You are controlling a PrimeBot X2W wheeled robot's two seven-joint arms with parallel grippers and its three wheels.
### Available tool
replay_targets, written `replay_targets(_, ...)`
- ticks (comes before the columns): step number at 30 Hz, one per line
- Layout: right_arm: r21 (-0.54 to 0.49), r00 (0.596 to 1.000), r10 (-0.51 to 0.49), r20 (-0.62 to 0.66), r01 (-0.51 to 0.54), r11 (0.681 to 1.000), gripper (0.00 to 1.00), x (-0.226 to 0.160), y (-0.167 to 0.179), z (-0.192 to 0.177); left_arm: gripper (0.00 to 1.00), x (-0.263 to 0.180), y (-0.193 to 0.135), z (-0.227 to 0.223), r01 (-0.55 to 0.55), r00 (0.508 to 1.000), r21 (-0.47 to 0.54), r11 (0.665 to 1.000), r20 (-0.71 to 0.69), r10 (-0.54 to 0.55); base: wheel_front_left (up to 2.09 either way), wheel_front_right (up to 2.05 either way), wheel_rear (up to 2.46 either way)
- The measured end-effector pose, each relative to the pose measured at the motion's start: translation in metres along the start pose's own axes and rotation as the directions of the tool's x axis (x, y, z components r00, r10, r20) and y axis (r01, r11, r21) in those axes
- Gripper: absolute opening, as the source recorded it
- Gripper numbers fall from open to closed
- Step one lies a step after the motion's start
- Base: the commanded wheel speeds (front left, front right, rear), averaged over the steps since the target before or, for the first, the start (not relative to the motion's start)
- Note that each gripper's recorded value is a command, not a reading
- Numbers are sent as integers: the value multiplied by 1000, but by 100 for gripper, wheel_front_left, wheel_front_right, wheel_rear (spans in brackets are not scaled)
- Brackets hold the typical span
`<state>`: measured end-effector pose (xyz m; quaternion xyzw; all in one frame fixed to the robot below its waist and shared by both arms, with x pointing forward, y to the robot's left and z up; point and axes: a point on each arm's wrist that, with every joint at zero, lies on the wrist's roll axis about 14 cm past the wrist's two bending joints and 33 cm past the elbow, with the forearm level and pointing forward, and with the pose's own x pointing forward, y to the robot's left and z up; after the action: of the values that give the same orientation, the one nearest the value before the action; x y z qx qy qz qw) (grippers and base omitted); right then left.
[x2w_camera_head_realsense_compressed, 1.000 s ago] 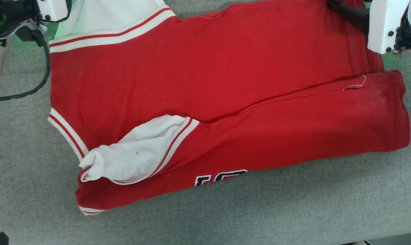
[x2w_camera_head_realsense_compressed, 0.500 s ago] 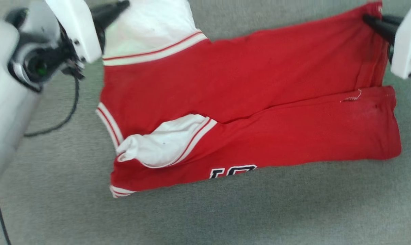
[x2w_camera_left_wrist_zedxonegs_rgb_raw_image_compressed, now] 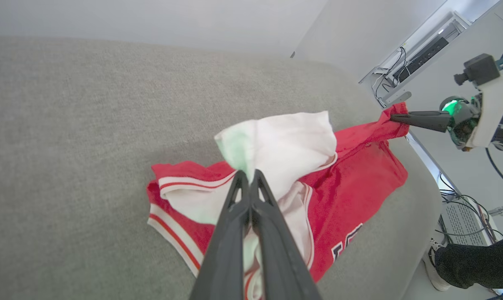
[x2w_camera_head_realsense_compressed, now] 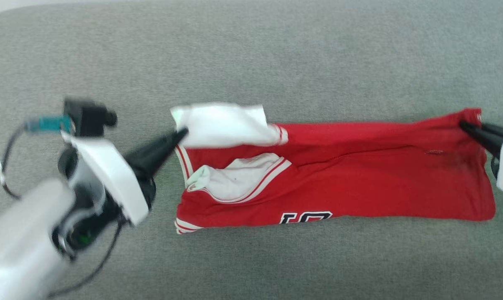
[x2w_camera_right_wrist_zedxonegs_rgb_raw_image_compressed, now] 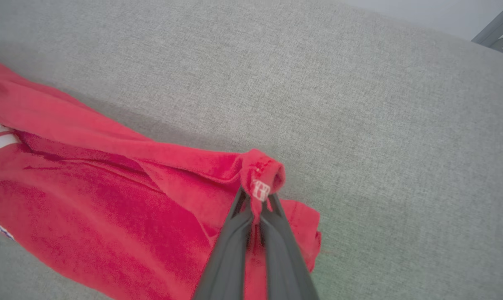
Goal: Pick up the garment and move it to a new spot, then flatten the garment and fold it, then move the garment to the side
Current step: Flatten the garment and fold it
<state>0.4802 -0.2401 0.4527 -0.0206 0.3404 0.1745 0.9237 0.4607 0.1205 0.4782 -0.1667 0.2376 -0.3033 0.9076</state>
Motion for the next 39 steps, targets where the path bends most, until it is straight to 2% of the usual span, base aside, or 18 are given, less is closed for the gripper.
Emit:
replay_targets(7, 34, 1000, 11, -2, -10, 999, 0, -6, 4, -19, 0, -28, -4, -43, -43, 999, -68, 997, -10, 42, 0, 0, 0)
replay_targets(14, 81, 997, -17, -76, 23, 996, 0, 2, -1, -59, 0, -27, -3, -84, -77, 996, -159, 984, -62, 68, 0, 0, 0)
replay_targets(18, 86, 994, -34, -102, 43, 995, 0, 10, 2, -75, 0, -21, 7, -109, -116, 989, -182, 976, -115, 96, 0, 0, 0)
replay_targets(22, 102, 994, -34, -99, 44, 994, 0, 15, 6, -79, 0, -19, 22, -121, -153, 982, -139, 978, -134, 135, 0, 0, 0)
replay_targets(25, 109, 995, -35, -95, 46, 993, 0, 14, 8, -79, 16, -15, 23, -120, -156, 983, -145, 977, -114, 140, 0, 0, 0)
replay_targets(26, 106, 995, -37, -93, 47, 993, 26, 13, 8, -78, 24, -15, 24, -119, -160, 984, -145, 976, -103, 146, 0, 0, 0)
replay_targets(27, 100, 995, -40, -87, 49, 994, 47, 11, 8, -76, 36, -15, 25, -117, -165, 984, -142, 976, -95, 152, 0, 0, 0)
replay_targets(28, 101, 996, -43, -73, 50, 994, 98, 10, 8, -73, 43, -17, 27, -116, -168, 984, -132, 977, -86, 158, 0, 0, 0)
replay_targets(29, 104, 997, -45, -63, 51, 993, 100, 8, 8, -71, 55, -18, 28, -113, -171, 984, -123, 978, -68, 163, 0, 0, 0)
replay_targets(30, 108, 997, -46, -54, 52, 993, 100, 7, 8, -69, 80, -19, 28, -109, -174, 984, -123, 977, -45, 170, 0, 0, 0)
replay_targets(31, 122, 998, -47, -45, 52, 991, 100, 4, 8, -66, 98, -20, 28, -106, -176, 984, -125, 976, -28, 174, 0, 0, 0)
replay_targets(39, 164, 995, -87, -58, 95, 982, 100, -9, -8, -67, 100, -41, 24, -100, -217, 967, -216, 952, 87, 240, 0, 0, 0)
